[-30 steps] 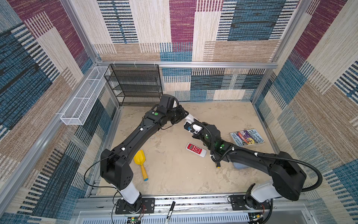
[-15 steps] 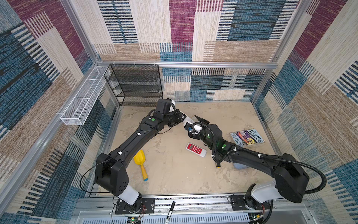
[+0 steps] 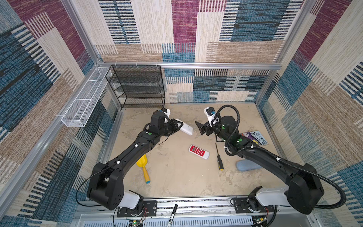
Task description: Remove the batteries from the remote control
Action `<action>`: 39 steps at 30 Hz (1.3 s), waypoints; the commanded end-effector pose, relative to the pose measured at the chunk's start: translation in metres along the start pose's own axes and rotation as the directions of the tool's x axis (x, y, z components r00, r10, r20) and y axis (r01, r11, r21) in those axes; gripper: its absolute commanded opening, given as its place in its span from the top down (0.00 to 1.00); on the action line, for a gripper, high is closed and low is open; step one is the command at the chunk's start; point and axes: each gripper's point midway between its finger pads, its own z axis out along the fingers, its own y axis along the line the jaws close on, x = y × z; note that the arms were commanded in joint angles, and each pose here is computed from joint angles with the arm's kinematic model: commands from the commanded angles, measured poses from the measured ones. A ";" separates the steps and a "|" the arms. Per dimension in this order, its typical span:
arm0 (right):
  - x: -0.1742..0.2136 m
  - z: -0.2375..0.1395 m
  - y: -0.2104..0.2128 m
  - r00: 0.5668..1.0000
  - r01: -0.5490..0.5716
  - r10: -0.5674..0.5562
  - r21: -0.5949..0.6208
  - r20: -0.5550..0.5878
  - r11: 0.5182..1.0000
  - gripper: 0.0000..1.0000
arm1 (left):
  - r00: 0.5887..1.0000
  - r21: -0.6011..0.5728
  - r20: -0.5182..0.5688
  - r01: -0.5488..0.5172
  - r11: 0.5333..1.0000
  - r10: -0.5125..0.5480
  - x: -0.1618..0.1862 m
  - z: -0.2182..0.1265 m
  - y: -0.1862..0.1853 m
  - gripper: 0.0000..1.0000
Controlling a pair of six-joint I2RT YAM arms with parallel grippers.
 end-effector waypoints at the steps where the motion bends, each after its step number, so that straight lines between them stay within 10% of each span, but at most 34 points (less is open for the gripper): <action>1: 0.014 0.002 0.024 0.951 -0.304 0.291 -0.143 -0.105 0.942 0.06 | 0.997 0.142 0.061 0.028 0.989 -0.037 -0.010 -0.009 -0.027 1.00; 12: 0.007 -0.003 0.049 0.843 -0.538 0.488 -0.313 -0.228 0.783 0.14 | 0.990 0.279 0.121 0.034 0.960 -0.070 -0.007 -0.038 -0.046 1.00; 39: -0.008 -0.005 0.059 0.813 -0.581 0.504 -0.464 -0.292 0.669 0.51 | 0.993 0.460 0.097 0.019 0.888 -0.071 -0.005 -0.050 -0.078 1.00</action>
